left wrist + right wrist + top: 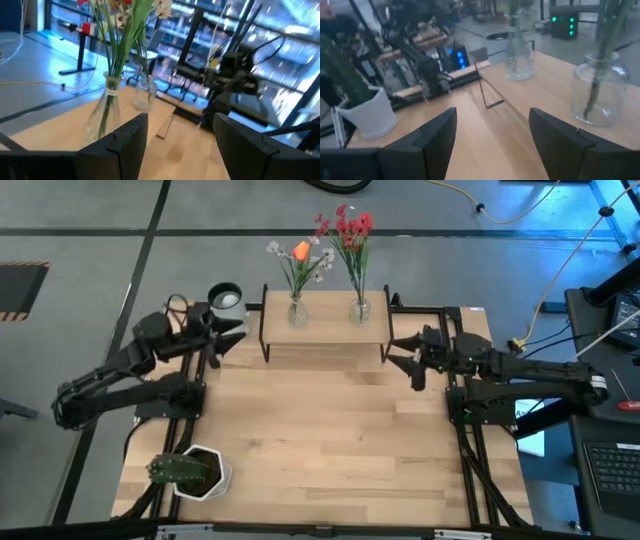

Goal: Pick and place flowers into a vace then onto a shelf
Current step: Return to Home Position

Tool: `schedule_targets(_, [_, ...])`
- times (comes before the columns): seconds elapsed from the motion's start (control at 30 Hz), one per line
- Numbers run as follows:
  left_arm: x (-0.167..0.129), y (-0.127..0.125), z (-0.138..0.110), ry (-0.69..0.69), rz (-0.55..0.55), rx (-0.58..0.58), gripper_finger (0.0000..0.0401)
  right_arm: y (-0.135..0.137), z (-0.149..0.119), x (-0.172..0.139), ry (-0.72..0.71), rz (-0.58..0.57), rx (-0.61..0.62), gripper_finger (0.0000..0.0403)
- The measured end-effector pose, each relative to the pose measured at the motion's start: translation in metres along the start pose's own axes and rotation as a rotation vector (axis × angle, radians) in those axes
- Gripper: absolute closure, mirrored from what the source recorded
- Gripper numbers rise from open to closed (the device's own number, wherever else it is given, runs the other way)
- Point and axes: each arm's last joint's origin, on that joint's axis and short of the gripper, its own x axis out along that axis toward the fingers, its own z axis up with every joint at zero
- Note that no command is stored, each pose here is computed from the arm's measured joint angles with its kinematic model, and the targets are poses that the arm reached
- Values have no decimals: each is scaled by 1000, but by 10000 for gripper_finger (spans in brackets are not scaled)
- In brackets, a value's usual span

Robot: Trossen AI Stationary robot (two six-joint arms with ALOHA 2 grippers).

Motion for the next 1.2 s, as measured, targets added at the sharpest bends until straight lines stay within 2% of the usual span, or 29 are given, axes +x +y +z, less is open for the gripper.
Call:
schedule_targets(0.17, [-14,6,-24,-42,-15,-34,182,-9,-18,-11,-16,-11,72,152])
schedule_targets(0.33, [-27,10,-42,-98,-35,-50,182,-13,-28,-22,-63,6,81,152])
schedule_targets(0.47, [-32,18,-60,-146,22,-67,182,-15,-34,-31,-104,18,83,152])
schedule_targets(0.8, [-22,34,-103,-175,25,-80,182,-23,-61,-35,-291,70,77,152])
schedule_targets(1.2, [-11,49,-138,-135,93,-115,182,-32,-95,-32,-328,63,98,152])
